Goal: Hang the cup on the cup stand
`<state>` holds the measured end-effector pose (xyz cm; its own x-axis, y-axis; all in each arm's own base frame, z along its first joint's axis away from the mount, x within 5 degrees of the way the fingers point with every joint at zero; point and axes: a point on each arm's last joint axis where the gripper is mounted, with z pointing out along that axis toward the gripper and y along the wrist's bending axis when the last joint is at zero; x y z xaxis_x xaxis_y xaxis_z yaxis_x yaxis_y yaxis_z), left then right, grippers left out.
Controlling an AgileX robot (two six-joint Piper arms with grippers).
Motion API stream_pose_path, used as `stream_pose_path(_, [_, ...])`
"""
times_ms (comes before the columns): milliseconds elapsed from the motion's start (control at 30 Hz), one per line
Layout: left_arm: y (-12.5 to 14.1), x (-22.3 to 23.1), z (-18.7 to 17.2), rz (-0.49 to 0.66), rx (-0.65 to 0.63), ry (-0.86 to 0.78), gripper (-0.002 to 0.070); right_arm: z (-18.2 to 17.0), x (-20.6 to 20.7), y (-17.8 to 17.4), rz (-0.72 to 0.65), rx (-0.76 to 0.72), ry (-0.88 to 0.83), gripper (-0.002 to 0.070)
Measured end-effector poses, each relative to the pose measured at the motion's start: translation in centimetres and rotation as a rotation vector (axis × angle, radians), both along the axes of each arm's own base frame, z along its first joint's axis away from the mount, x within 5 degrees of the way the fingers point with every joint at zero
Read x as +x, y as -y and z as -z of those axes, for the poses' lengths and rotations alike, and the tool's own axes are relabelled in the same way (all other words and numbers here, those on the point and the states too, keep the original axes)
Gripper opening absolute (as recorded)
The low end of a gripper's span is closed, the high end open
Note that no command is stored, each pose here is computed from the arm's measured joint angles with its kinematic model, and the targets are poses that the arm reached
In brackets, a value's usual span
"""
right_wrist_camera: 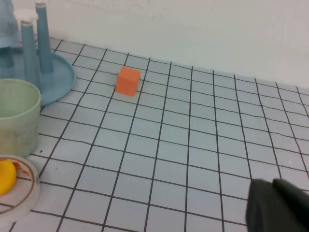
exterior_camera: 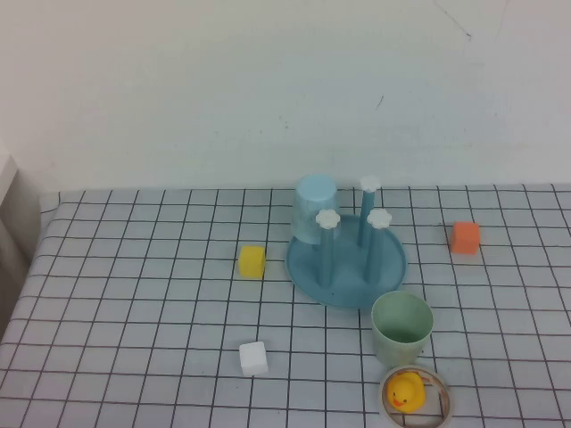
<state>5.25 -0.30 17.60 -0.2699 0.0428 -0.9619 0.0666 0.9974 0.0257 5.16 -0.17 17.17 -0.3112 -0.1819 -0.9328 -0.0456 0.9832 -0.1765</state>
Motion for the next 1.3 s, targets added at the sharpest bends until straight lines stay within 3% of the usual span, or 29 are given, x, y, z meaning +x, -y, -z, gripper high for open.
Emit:
stream_pose_path(1067, [-0.1,0.0,0.0,-0.001,0.022,0.004,-0.0003,0.0,0.0,0.0,0.001,-0.013,0.002,-0.0001])
stream_pose_path(1200, [-0.1,0.2,-0.5,0.001,0.042,0.068,-0.0003,-0.3,0.2,0.0,-0.003,-0.015,0.049,-0.0001])
stream_pose_path(1300, [0.0,0.3,-1.9,0.009,0.056,0.222,-0.0003,-1.4,0.4,-0.1,-0.014,-0.014,0.183,-0.0001])
